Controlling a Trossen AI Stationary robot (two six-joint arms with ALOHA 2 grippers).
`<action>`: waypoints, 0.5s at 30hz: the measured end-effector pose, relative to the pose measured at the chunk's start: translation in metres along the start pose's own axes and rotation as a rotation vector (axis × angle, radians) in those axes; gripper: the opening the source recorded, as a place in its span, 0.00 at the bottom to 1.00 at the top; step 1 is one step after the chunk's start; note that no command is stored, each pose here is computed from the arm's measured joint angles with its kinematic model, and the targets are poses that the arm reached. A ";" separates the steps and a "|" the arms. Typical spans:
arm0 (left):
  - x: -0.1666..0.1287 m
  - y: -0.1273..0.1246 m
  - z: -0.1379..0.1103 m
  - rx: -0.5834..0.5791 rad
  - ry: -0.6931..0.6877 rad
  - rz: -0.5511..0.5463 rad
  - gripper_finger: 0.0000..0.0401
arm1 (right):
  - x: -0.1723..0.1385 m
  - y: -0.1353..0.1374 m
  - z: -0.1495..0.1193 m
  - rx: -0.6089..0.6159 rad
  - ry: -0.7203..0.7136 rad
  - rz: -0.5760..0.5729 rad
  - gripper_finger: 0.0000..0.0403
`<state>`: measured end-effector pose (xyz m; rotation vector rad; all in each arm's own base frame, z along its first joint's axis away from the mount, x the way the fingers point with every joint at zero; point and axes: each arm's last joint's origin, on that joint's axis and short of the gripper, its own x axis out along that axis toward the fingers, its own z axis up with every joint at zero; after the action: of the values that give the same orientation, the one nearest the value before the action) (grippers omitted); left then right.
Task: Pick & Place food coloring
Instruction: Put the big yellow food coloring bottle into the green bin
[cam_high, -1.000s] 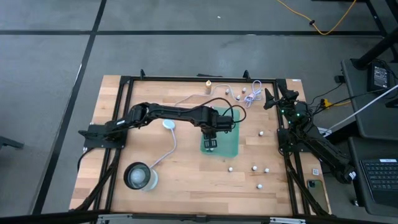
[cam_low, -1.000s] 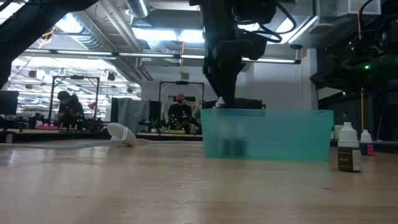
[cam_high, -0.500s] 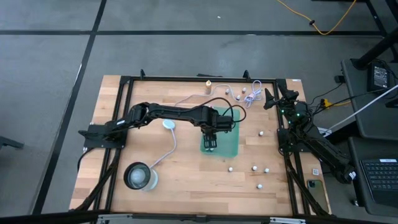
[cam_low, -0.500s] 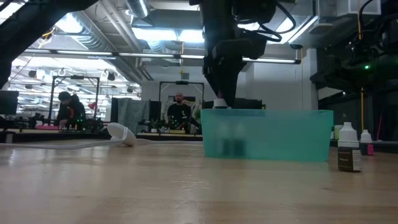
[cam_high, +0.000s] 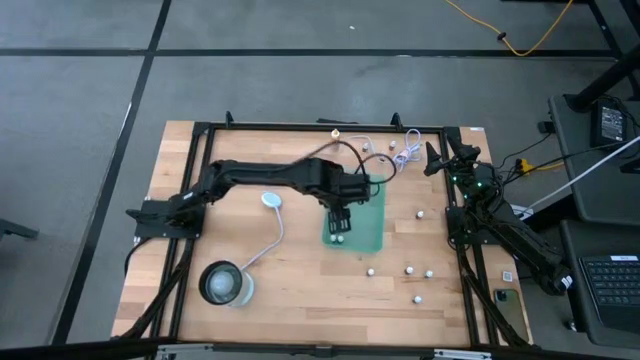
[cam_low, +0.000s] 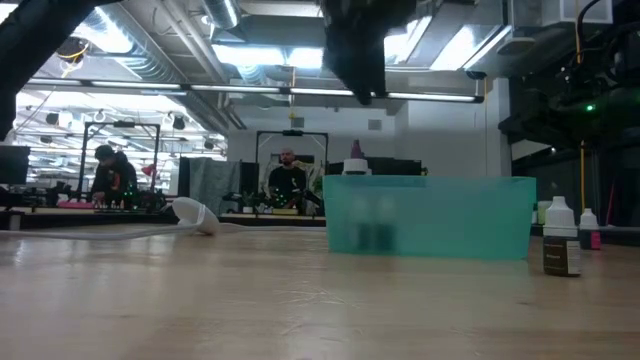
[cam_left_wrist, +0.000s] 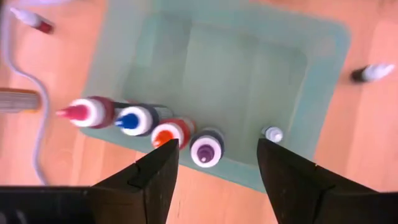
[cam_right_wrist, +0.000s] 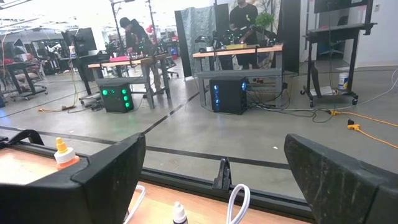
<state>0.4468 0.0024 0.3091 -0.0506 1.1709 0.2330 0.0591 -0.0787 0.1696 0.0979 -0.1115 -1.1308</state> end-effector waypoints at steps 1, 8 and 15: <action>-0.008 0.004 0.000 -0.011 -0.021 0.001 0.54 | 0.000 0.000 0.000 0.000 -0.001 0.000 0.95; -0.042 0.035 -0.015 -0.066 -0.065 0.080 0.64 | 0.000 0.000 0.000 0.000 -0.001 0.000 0.95; -0.065 0.064 -0.048 -0.143 -0.095 0.256 0.73 | 0.000 0.000 0.000 0.000 -0.001 0.000 0.95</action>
<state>0.3659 0.0467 0.3554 -0.0144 1.0633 0.5398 0.0590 -0.0786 0.1697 0.0976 -0.1126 -1.1308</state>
